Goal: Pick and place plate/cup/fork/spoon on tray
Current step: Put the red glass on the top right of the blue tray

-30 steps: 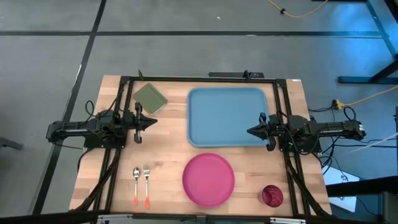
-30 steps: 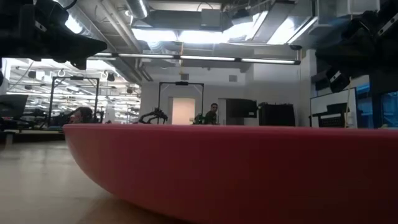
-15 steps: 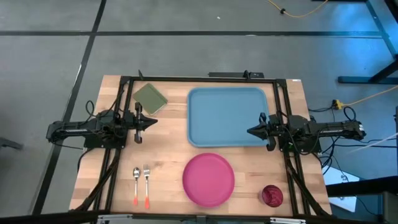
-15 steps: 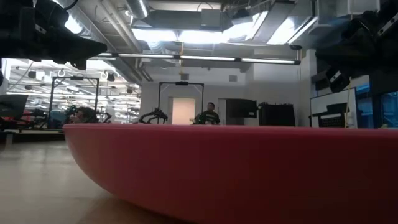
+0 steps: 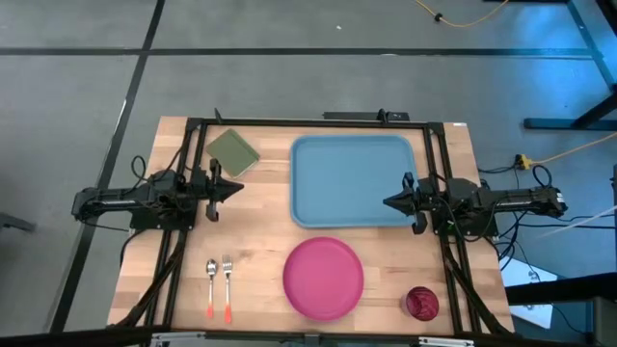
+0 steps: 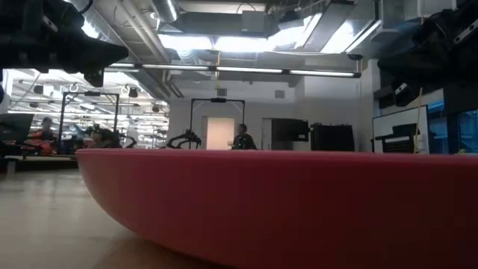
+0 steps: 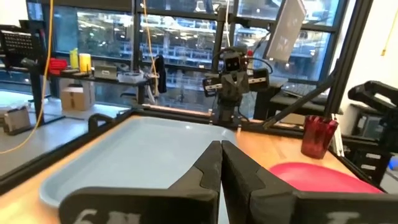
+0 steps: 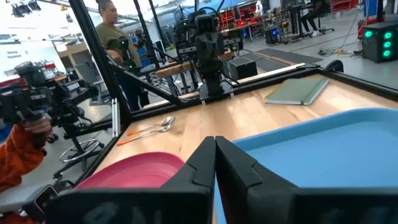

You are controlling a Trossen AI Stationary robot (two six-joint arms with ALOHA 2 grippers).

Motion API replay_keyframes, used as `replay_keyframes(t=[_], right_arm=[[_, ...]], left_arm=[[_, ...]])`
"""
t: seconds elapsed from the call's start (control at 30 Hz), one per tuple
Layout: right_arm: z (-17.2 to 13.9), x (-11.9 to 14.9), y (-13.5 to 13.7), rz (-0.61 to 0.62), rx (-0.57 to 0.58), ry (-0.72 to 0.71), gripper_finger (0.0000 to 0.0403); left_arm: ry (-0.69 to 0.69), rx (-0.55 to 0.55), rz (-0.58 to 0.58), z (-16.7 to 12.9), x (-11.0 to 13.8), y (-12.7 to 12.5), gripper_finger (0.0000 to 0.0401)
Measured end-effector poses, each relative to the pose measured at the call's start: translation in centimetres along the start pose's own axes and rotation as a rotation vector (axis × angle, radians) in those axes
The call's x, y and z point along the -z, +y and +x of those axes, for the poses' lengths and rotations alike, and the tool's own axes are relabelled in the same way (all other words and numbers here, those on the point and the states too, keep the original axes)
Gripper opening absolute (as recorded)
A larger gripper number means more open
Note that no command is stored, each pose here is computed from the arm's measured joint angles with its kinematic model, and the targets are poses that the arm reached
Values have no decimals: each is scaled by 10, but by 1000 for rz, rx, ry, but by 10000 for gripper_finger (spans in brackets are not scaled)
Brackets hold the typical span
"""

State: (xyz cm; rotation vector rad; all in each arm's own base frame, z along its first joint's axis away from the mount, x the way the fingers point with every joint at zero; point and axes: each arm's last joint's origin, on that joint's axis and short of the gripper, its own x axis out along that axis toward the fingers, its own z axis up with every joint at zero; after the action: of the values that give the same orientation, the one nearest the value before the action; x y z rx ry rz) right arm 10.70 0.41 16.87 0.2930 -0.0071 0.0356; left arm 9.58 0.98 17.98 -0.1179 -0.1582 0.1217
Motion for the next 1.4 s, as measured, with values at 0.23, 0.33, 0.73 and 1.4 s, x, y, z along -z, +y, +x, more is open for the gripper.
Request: replay_keyframes(t=[0.23, 0.33, 0.73, 1.4], right_arm=[[0, -7, 2, 54, -23, -72, 16], [-2, -18, 5, 120, -68, -183, 16], [-20, -142, 65, -130, -662, -384, 16], [56, -173, 107, 242, -57, 1384, 16]], left_arm=[[9, 9, -14, 0, 1, 0, 0], [25, 8, -27, 0, 2, 0, 0], [48, 1, -34, 0, 5, 0, 0], [65, -4, -79, 0, 6, 1, 0]])
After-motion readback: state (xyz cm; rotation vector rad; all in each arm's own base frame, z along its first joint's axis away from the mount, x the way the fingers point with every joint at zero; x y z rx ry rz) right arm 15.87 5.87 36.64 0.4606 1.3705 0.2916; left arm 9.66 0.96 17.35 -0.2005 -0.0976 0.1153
